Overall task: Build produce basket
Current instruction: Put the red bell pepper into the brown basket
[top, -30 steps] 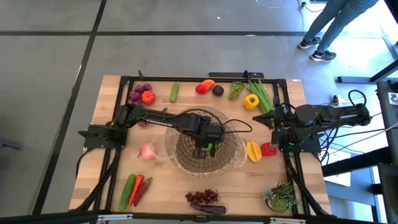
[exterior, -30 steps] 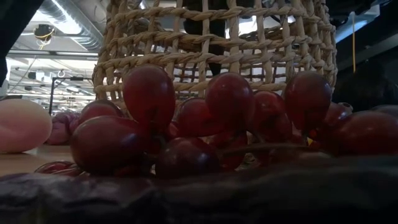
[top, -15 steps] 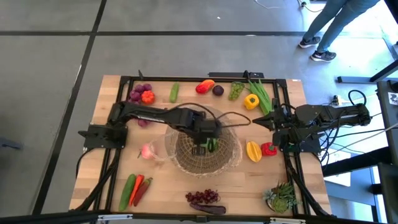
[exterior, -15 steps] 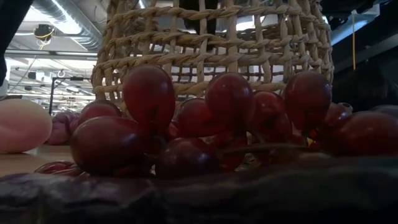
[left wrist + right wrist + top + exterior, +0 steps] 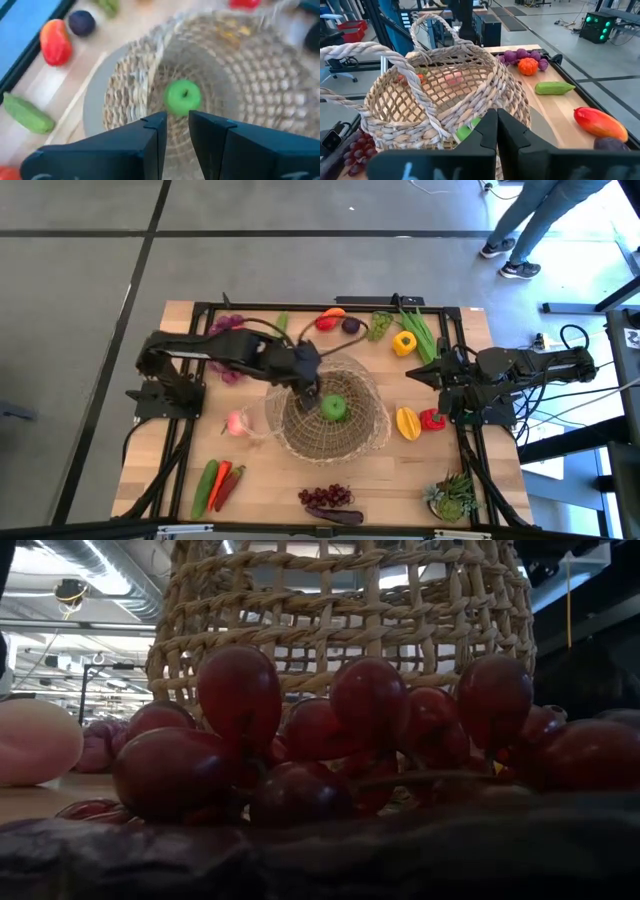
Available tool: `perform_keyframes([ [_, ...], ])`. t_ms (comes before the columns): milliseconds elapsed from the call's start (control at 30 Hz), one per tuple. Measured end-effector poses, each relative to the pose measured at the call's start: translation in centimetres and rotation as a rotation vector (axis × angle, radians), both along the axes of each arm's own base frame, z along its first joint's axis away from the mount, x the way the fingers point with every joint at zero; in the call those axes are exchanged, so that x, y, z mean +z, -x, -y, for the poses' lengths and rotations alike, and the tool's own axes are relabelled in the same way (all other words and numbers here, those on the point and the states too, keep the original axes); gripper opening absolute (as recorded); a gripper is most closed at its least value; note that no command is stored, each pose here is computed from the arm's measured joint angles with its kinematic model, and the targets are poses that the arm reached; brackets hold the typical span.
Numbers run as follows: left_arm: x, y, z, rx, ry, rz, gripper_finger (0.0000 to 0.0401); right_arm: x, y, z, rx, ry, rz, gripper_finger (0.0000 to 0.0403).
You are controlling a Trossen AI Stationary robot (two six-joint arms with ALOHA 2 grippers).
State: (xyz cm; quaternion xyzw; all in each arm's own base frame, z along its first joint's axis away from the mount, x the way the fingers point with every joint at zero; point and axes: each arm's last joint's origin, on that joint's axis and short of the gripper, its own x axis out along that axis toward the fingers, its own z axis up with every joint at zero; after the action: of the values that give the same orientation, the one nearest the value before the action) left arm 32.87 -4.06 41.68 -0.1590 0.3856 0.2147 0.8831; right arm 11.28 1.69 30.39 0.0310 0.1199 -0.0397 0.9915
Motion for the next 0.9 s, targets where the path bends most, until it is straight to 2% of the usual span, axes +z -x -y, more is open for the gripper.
perform_keyframes([
  [100,1.2,1.8,0.1,0.080,0.029,0.039,0.0070,0.1,0.0,0.0,0.000,0.005,0.011,0.0000],
  [267,2.0,4.9,0.5,0.204,0.009,0.004,0.0070,0.7,-0.2,0.0,-0.020,0.044,0.048,0.0000],
  [500,2.1,7.4,1.3,0.338,-0.024,-0.021,0.0070,4.4,-0.3,0.4,-0.180,0.007,-0.100,0.0000],
  [667,2.4,7.9,1.8,0.325,-0.031,-0.001,0.0069,7.3,-0.4,0.8,-0.315,-0.103,-0.271,0.0000],
  [733,2.5,8.0,1.7,0.328,-0.044,0.007,0.0069,8.0,-0.5,0.9,-0.349,-0.113,-0.335,0.0001],
  [900,2.8,8.3,1.4,0.323,-0.105,0.017,0.0069,9.5,-0.8,1.4,-0.450,-0.207,-0.396,0.0017],
])
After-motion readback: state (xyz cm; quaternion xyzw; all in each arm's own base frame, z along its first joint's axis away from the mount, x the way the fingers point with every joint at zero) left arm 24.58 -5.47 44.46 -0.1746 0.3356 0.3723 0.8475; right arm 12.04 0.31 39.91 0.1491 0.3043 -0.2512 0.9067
